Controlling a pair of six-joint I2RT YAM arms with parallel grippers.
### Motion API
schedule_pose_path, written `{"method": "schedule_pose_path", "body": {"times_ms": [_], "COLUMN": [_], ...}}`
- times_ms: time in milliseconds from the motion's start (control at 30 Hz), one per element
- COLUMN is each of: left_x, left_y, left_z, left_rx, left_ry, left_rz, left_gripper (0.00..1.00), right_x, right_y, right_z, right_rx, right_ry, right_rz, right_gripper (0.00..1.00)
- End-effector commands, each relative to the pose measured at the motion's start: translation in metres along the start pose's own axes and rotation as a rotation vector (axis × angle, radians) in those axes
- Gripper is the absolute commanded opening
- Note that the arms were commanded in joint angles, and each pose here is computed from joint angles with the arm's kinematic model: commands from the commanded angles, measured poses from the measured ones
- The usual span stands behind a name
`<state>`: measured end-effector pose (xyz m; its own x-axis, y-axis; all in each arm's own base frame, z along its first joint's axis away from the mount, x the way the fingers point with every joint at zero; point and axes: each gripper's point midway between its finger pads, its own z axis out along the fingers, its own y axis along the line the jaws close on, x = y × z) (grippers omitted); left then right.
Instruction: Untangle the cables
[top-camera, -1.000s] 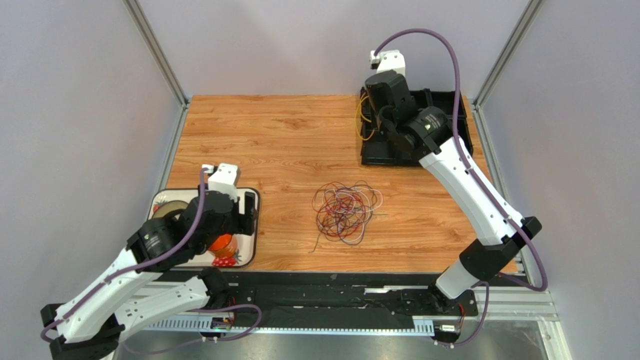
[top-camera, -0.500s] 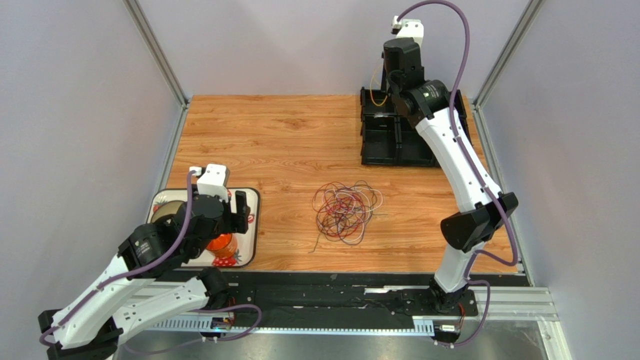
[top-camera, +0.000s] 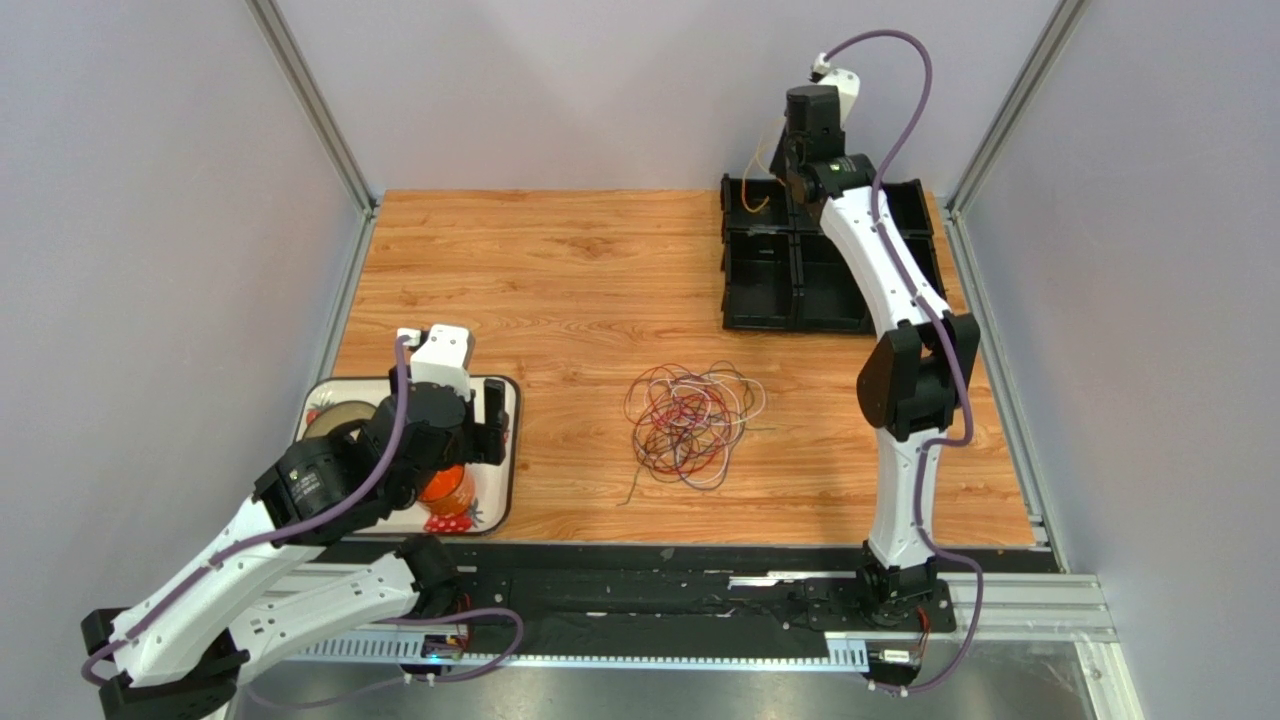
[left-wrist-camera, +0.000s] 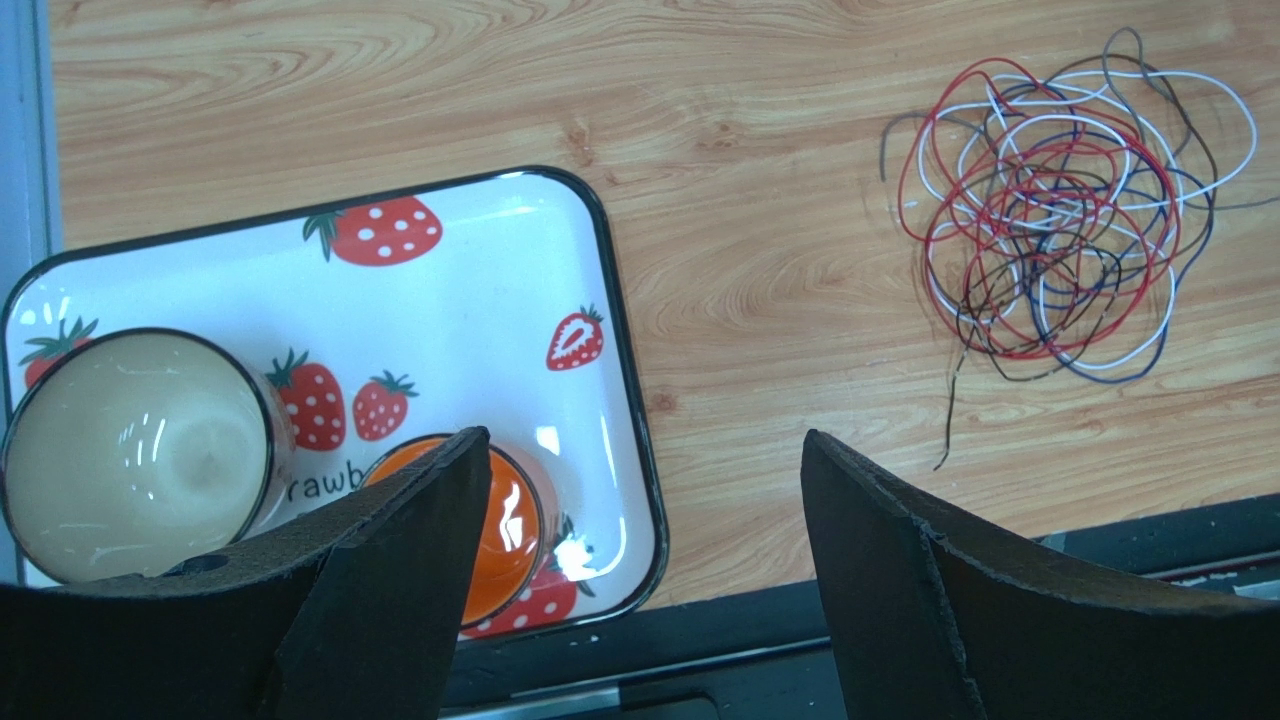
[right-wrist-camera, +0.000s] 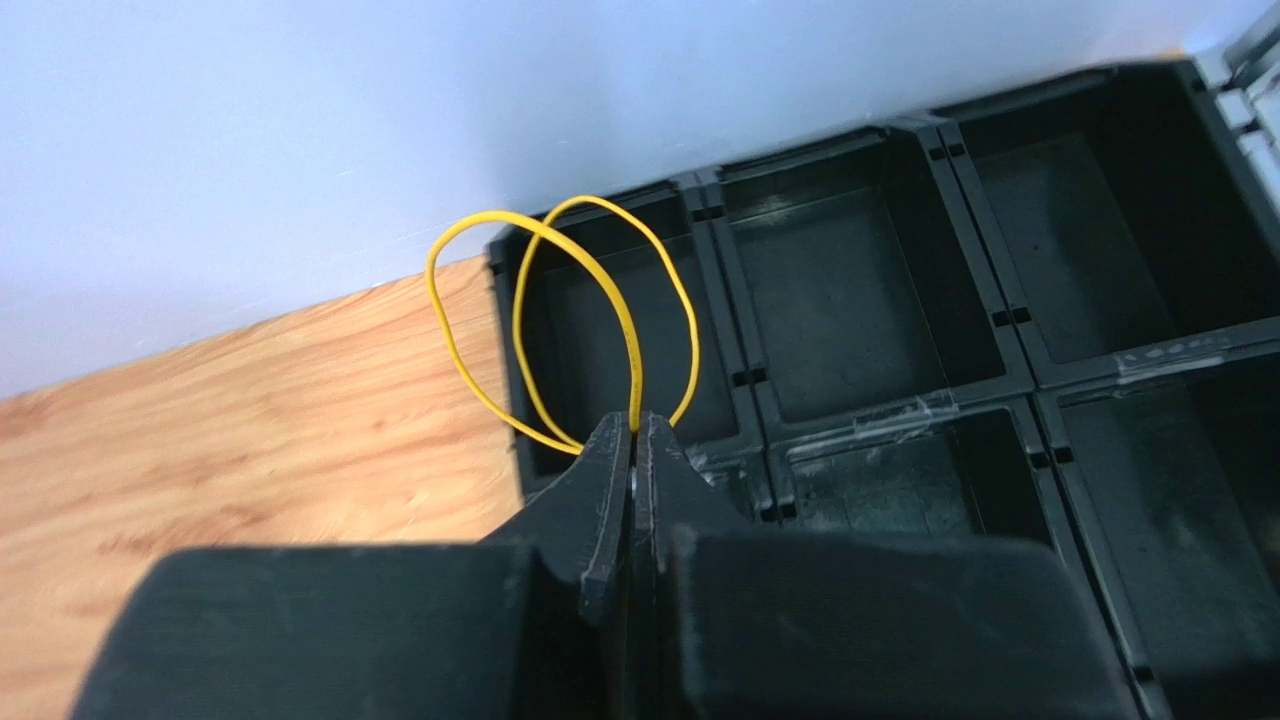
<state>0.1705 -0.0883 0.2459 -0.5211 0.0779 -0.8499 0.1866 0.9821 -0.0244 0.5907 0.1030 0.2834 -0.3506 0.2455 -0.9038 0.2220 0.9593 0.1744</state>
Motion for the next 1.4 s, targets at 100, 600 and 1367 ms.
{"method": "schedule_pose_path", "body": {"times_ms": [100,600,1367], "left_x": [-0.003,-0.001,0.0], "left_y": [-0.004,-0.005,-0.008], "left_z": [0.003,0.006,0.006], "left_rx": [0.007,-0.005,0.011], "left_ry": [-0.006,0.013,0.019], "left_rz": [0.005,0.018,0.02], "left_gripper": [0.84,0.84,0.84], "right_x": [-0.02,0.011,0.004], "right_y": [0.022,0.02,0.038], "right_z": [0.039,0.066,-0.018], "right_rx": [-0.09,-0.06,-0.221], "right_ry": [-0.1,-0.057,0.084], "right_rz": [0.131,0.143,0.145], "right_gripper": [0.0,0.0,0.65]}}
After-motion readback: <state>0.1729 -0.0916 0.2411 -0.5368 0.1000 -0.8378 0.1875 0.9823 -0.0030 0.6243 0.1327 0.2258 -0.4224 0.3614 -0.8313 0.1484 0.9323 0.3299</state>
